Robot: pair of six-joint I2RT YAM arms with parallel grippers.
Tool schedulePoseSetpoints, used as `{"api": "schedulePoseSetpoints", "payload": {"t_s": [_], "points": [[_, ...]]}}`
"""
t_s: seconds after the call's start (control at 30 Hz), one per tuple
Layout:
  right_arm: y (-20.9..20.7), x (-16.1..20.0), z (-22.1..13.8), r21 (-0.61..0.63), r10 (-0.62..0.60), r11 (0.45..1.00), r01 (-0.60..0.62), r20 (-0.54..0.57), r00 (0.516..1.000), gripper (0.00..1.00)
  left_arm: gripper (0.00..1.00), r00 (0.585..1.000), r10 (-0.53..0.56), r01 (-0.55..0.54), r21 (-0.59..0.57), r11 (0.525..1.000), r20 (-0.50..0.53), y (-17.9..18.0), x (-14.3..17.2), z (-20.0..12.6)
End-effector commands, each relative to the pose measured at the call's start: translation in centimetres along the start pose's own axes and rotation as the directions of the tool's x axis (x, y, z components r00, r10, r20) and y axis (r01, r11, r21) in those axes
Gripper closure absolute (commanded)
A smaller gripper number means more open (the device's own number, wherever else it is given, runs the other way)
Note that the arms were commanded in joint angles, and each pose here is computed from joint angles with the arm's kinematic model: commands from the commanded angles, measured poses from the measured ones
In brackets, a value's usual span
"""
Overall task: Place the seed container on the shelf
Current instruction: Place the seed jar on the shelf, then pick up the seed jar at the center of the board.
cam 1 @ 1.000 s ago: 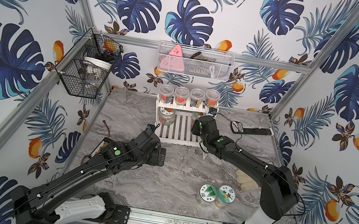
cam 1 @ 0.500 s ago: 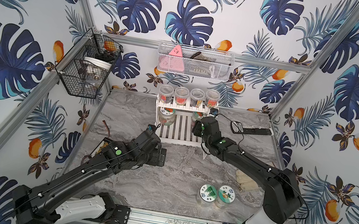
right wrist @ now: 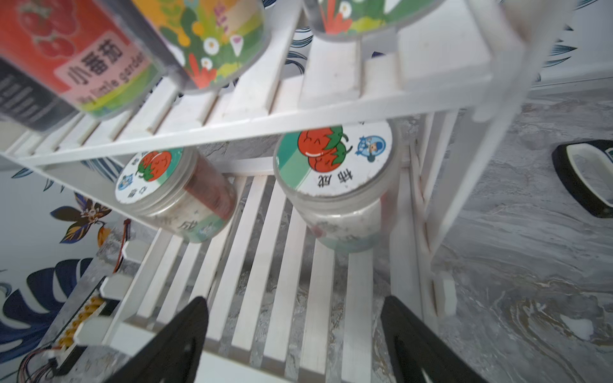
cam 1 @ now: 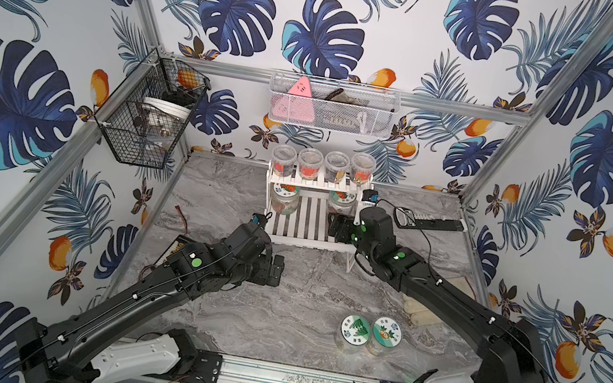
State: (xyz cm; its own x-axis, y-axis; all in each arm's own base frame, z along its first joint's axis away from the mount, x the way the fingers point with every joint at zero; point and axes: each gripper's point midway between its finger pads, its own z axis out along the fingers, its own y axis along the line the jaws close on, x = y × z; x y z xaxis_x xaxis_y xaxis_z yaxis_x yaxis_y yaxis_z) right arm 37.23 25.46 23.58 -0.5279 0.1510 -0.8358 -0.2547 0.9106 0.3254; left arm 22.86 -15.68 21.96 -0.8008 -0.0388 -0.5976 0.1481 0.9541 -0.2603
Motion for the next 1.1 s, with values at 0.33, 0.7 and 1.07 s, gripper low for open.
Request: {"api": "schedulePoseSetpoints", "payload": {"t_s": [0.33,0.7,1.07], "points": [[-4.5,7.2,-9.1,-0.012,0.001,1.0,-0.003,-0.164,0.987,0.01,0.01,0.994,0.087,-0.062,0.303,0.951,-0.071,-7.5,1.7,2.0],[-11.8,12.0,-11.7,0.17,0.308,0.947,-0.271,-0.251,0.918,0.0,0.01,0.924,0.357,-0.312,0.269,0.911,-0.137,-15.0,8.0,6.3],[-14.1,13.8,-12.9,0.247,0.366,0.919,-0.308,-0.242,0.899,0.0,0.01,0.799,0.59,-0.541,0.292,0.789,-0.117,-21.5,13.1,9.3]]}}
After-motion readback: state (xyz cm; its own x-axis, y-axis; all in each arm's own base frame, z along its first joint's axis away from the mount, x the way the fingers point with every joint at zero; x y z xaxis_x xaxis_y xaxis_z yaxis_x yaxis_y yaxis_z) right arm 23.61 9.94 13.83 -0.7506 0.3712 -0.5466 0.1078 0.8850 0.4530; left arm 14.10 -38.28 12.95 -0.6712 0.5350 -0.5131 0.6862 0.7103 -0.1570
